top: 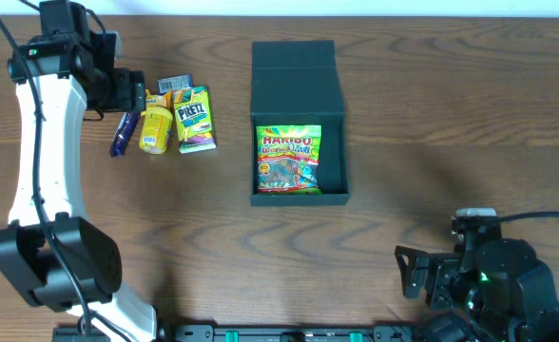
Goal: Pack container
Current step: 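Move the left gripper to the yellow Mentos tub and grasp it, then carry the yellow Mentos tub into the black box with the left gripper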
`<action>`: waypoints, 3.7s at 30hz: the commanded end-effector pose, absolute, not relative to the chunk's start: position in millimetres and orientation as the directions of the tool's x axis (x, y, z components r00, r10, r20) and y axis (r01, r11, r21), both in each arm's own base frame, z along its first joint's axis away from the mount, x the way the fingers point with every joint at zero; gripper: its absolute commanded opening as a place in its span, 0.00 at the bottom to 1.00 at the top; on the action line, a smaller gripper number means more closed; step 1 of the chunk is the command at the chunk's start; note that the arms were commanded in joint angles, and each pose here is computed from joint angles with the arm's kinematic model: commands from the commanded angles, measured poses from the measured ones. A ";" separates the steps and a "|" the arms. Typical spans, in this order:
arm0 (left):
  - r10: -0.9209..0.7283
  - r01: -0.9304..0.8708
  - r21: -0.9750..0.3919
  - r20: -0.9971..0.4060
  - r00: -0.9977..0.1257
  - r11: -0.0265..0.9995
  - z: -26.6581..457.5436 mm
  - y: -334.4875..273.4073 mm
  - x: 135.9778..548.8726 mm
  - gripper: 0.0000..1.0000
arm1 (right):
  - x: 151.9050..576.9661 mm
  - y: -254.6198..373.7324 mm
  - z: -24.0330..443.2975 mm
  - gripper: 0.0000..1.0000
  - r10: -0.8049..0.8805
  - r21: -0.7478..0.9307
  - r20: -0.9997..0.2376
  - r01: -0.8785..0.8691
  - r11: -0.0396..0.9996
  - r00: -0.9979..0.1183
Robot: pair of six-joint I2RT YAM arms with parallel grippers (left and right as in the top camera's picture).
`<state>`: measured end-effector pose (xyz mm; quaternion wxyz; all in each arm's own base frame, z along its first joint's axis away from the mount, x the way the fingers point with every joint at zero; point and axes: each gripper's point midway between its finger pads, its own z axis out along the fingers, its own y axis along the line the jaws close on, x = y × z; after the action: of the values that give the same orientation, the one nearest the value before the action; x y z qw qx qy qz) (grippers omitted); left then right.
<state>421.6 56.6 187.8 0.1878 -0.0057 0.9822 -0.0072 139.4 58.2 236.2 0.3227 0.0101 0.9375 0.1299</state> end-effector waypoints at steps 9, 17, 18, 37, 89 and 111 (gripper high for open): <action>0.156 0.175 -0.083 -0.200 -0.967 0.981 106.0 44.7 428.6 0.98 | 139.8 57.0 239.5 0.99 0.099 0.244 -0.612 -0.069 0.967 -0.784; 0.192 0.204 -0.121 -0.100 -0.976 0.972 56.9 32.4 428.7 0.98 | 139.8 57.0 239.3 0.99 0.098 0.244 -0.612 -0.069 0.967 -0.785; 0.196 0.207 -0.122 -0.094 -0.976 0.971 53.7 30.5 428.8 0.97 | 139.8 57.0 239.3 0.99 0.098 0.244 -0.612 -0.069 0.967 -0.785; 0.163 0.165 -0.019 -0.077 -0.984 0.986 12.2 37.5 448.7 0.72 | 139.8 57.0 239.5 1.00 0.099 0.244 -0.612 -0.069 0.967 -0.784; 0.071 0.153 -0.236 -0.322 -0.944 0.960 165.0 -233.2 436.4 0.06 | 139.8 57.0 239.3 0.99 0.098 0.244 -0.612 -0.069 0.967 -0.785; 0.068 0.104 -0.189 -0.189 -0.980 0.976 93.3 -343.8 362.5 0.06 | 139.8 57.0 239.5 0.99 0.099 0.244 -0.612 -0.069 0.967 -0.784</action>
<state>363.0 -349.8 98.8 0.0944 0.0630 0.9870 -0.1141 139.3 58.2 236.1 0.3225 0.0101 0.9376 0.1298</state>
